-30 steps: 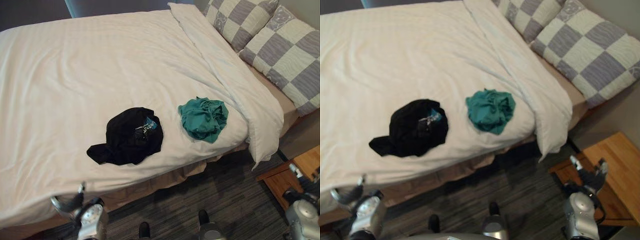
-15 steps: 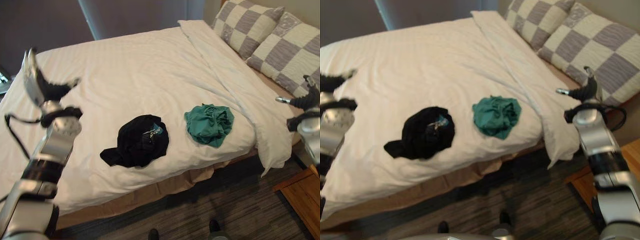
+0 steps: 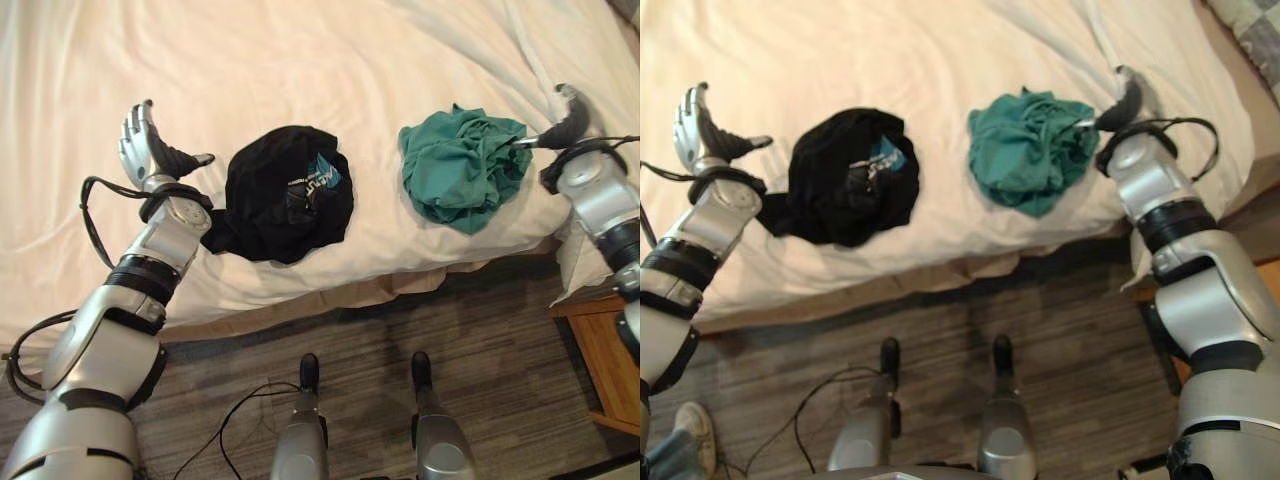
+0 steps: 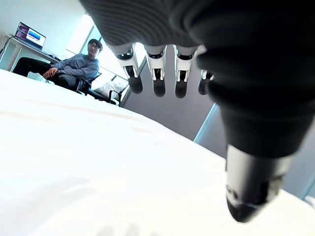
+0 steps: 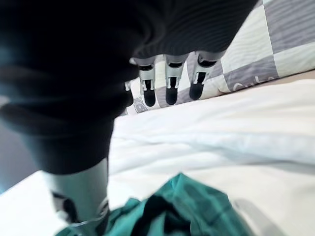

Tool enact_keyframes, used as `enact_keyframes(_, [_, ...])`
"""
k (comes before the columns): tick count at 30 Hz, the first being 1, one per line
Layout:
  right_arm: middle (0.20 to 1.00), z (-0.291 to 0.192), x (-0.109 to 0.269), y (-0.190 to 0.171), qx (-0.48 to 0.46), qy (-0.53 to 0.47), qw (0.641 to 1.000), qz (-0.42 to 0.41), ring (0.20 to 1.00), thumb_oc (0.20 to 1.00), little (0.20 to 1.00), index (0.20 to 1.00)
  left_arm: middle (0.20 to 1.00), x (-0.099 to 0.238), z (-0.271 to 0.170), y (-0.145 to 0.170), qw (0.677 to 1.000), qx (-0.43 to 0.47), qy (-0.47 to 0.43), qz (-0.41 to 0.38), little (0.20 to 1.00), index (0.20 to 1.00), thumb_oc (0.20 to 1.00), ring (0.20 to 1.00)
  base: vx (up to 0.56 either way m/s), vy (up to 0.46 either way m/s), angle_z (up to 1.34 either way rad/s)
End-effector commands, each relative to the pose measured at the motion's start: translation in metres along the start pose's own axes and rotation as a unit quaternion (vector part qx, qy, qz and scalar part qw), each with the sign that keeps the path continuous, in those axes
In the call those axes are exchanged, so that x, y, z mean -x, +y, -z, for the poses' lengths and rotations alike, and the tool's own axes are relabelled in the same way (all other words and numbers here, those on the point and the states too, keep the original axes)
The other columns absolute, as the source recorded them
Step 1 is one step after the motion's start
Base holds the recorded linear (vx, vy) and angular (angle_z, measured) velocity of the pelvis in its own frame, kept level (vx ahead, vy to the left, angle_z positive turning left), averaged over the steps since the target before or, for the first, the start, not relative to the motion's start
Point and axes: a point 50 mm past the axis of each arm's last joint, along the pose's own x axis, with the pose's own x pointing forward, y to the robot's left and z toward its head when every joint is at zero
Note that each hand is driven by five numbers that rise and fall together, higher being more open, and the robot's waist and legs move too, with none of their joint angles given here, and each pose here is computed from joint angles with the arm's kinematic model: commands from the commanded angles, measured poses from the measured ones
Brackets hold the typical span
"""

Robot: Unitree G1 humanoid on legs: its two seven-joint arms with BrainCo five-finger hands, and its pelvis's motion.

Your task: Tidy up the quilt and then pick up the clothes from the bed and put them into the laundry hamper.

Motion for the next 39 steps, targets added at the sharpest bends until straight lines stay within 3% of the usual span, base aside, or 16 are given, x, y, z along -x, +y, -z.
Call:
enact_keyframes(1, [1.000,-0.053,-0.004,-0.003,-0.006,-0.057,0.998,0.023,1.000,1.000,1.000,1.000,1.000,-0.006,-0.021,0.006,0.997,-0.016,-0.072,-0.024,1.000,1.000,1.000,1.000,-0.10,-0.038,0.07])
enact_keyframes(4, [1.000,-0.069,-0.001,0.019,-0.009,-0.053,0.998,0.013,1.000,1.000,1.000,1.000,1.000,0.000,-0.047,-0.007,0.992,0.008,-0.119,-0.034,1.000,1.000,1.000,1.000,-0.14,-0.089,-0.03])
enact_keyframes(10, [1.000,-0.091,-0.001,0.027,-0.029,-0.050,0.998,0.015,1.000,1.000,1.000,1.000,1.000,0.004,-0.105,-0.008,0.979,0.071,-0.189,-0.040,1.000,1.000,1.000,1.000,-0.10,-0.027,-0.03])
enact_keyframes(14, [1.000,-0.099,0.002,0.040,-0.027,-0.049,0.998,-0.007,1.000,1.000,1.000,1.000,1.000,0.015,-0.133,-0.022,0.971,0.113,-0.210,0.003,1.000,1.000,1.000,1.000,-0.06,-0.005,-0.06])
enact_keyframes(15, [0.344,-0.099,0.003,0.043,-0.026,-0.045,0.999,-0.013,0.344,0.344,0.344,0.344,0.947,0.017,-0.135,-0.026,0.971,0.116,-0.210,0.015,0.947,0.947,0.947,0.947,-0.01,0.007,-0.10])
enact_keyframes(16, [0.200,-0.099,0.006,0.053,-0.020,-0.042,0.998,-0.029,0.200,0.200,0.200,0.200,0.200,0.024,-0.137,-0.040,0.970,0.114,-0.205,0.059,0.200,0.200,0.200,0.200,-0.01,0.017,-0.11])
enact_keyframes(22, [0.200,-0.097,0.013,0.075,-0.007,-0.038,0.998,-0.053,0.200,0.200,0.200,0.200,0.200,0.043,-0.120,-0.080,0.974,0.092,-0.159,0.131,0.200,0.200,0.200,0.200,0.00,0.038,-0.06])
enact_keyframes(29, [0.200,-0.097,0.017,0.083,-0.037,-0.045,0.997,-0.060,0.200,0.200,0.200,0.200,0.200,0.048,-0.099,-0.094,0.978,0.106,-0.114,0.142,0.200,0.200,0.200,0.200,0.01,0.042,-0.09])
enact_keyframes(34, [0.200,-0.097,0.022,0.080,-0.188,-0.077,0.978,-0.053,0.200,0.200,0.200,0.200,0.200,0.050,-0.097,-0.077,0.960,0.238,-0.125,0.081,0.200,0.200,0.200,0.200,0.00,0.014,-0.02])
enact_keyframes(37, [0.200,-0.090,0.040,0.069,-0.361,-0.133,0.922,-0.039,0.200,0.200,0.200,0.200,0.200,0.055,-0.084,-0.041,0.915,0.374,-0.147,0.026,0.200,0.200,0.200,0.200,0.07,0.004,0.06])
enact_keyframes(39, [0.200,-0.080,0.054,0.067,-0.414,-0.141,0.899,-0.030,0.200,0.200,0.200,0.200,0.200,0.065,-0.078,-0.029,0.892,0.425,-0.156,0.008,0.200,0.200,0.200,0.200,0.07,0.001,0.07])
